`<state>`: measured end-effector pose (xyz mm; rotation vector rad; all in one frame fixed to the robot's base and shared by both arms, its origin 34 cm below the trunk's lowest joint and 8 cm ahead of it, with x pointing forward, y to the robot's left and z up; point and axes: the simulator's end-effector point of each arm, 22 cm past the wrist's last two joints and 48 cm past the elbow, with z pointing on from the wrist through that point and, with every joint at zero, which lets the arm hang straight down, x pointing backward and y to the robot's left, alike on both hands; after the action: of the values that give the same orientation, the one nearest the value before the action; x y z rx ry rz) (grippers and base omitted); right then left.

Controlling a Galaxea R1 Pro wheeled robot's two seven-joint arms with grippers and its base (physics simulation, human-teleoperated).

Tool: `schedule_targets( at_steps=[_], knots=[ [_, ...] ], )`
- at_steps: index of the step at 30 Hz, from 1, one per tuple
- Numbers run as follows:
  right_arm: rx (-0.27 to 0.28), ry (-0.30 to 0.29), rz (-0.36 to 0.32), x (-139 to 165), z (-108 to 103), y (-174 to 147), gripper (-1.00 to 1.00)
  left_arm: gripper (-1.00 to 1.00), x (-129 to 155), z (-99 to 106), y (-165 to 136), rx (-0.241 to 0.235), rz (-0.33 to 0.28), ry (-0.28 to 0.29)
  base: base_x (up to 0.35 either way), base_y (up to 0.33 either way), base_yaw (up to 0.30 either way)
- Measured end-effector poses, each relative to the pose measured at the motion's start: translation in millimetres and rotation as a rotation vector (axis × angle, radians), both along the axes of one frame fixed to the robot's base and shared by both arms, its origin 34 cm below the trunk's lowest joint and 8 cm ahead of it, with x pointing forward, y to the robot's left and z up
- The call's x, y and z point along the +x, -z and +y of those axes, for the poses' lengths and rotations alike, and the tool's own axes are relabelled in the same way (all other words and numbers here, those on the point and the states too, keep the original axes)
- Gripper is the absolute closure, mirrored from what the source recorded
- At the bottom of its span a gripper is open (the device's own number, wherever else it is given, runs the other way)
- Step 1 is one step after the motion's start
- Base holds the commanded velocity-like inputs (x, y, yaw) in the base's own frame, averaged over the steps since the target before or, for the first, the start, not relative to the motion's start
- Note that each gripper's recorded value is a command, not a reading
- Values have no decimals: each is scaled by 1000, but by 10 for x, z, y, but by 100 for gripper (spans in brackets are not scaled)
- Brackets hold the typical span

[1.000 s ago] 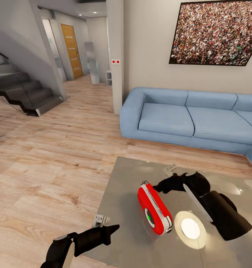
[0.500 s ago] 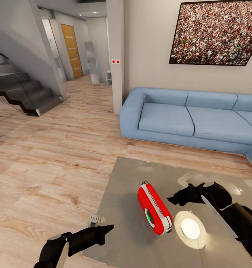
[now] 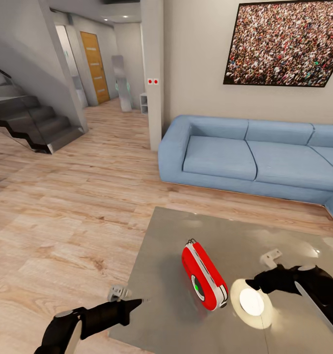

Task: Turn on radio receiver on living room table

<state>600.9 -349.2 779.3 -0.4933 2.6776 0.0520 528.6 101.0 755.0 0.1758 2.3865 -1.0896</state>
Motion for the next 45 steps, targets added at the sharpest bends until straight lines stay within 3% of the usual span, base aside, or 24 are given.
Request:
schedule_targets(
  at_steps=[5, 8, 13, 18, 25, 33, 38, 45],
  knots=[
    [-9, 1, 5, -132, -94, 118, -100, 100, -13, 67, 33, 13, 4, 2, 0, 0, 0],
    [-34, 15, 30, -248, -253, 299, -100, 100, -22, 99, 48, 19, 5, 3, 0, 0, 0],
    [-79, 62, 89, -553, -719, 835, -100, 100, -39, 200, 88, 38, 9, 5, 0, 0, 0],
    [-111, 115, 145, -1081, -1237, 1394, -100, 100, -147, 420, 251, 79, 43, 11, 0, 0, 0],
    [-149, 165, 210, -1835, -1754, 1790, -100, 100, -570, 782, 832, 135, 146, 5, 0, 0, 0],
    [-162, 169, 225, -2030, -1870, 1845, -100, 100, -827, 1042, 1156, 162, 183, -36, 0, 0, 0],
    [-198, 138, 263, -2244, -1971, 1894, -100, 100, -994, 1211, 1290, 182, 229, -47, 0, 0, 0],
    [-219, 122, 283, -2576, -2108, 1959, -100, 100, -1148, 1296, 1394, 193, 271, -52, 0, 0, 0]
  ],
)
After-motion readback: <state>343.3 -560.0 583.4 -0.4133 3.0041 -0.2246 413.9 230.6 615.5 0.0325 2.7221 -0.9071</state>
